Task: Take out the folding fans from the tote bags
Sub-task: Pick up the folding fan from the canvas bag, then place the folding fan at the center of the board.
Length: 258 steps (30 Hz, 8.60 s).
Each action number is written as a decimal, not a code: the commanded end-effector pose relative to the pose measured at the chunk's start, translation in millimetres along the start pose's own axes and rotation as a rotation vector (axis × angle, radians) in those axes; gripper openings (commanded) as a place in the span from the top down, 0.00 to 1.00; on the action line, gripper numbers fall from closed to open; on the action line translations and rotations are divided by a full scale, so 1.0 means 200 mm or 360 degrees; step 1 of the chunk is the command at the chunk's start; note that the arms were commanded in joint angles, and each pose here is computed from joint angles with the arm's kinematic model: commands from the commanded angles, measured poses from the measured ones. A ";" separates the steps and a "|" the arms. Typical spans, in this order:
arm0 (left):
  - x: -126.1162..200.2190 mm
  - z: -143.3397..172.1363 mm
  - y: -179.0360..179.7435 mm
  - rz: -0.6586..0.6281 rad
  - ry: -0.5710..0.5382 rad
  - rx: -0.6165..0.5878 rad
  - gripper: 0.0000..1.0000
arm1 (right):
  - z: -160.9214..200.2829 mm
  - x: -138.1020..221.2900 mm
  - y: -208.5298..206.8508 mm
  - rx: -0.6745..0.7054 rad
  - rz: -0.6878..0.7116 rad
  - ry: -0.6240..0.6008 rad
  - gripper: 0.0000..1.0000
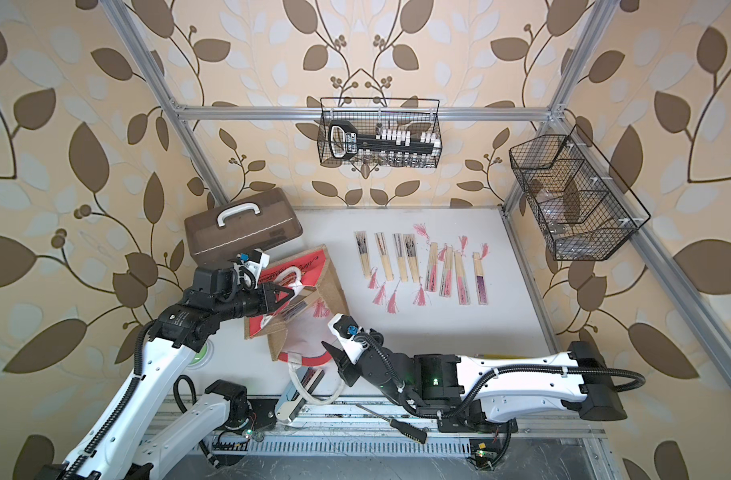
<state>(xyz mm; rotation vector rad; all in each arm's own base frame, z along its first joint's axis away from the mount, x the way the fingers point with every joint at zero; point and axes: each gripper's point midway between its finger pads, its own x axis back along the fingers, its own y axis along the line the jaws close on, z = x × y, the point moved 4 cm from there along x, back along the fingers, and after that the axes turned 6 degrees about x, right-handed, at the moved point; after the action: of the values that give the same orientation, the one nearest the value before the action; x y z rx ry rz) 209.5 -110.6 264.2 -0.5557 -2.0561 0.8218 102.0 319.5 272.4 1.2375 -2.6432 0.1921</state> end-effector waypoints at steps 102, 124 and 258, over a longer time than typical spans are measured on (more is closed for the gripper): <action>0.06 -0.03 -0.18 0.0241 0.0103 -0.0088 1.00 | 0.70 -1.32 0.00 -0.2055 0.0115 0.0224 0.74; 0.07 -0.04 -0.16 0.0176 0.0077 -0.0093 1.00 | 0.52 -1.22 0.03 -0.1988 0.0039 0.0165 0.89; 0.21 -0.17 -0.10 -0.0107 -0.0381 -0.0268 1.00 | 0.55 0.18 -0.53 -0.1438 0.0118 0.0554 0.87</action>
<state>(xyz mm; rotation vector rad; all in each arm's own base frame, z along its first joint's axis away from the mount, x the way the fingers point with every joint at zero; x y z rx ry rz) 212.0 -90.1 298.0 -0.4683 -2.2788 0.7248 142.1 190.1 180.9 0.6417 -2.1000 -0.5654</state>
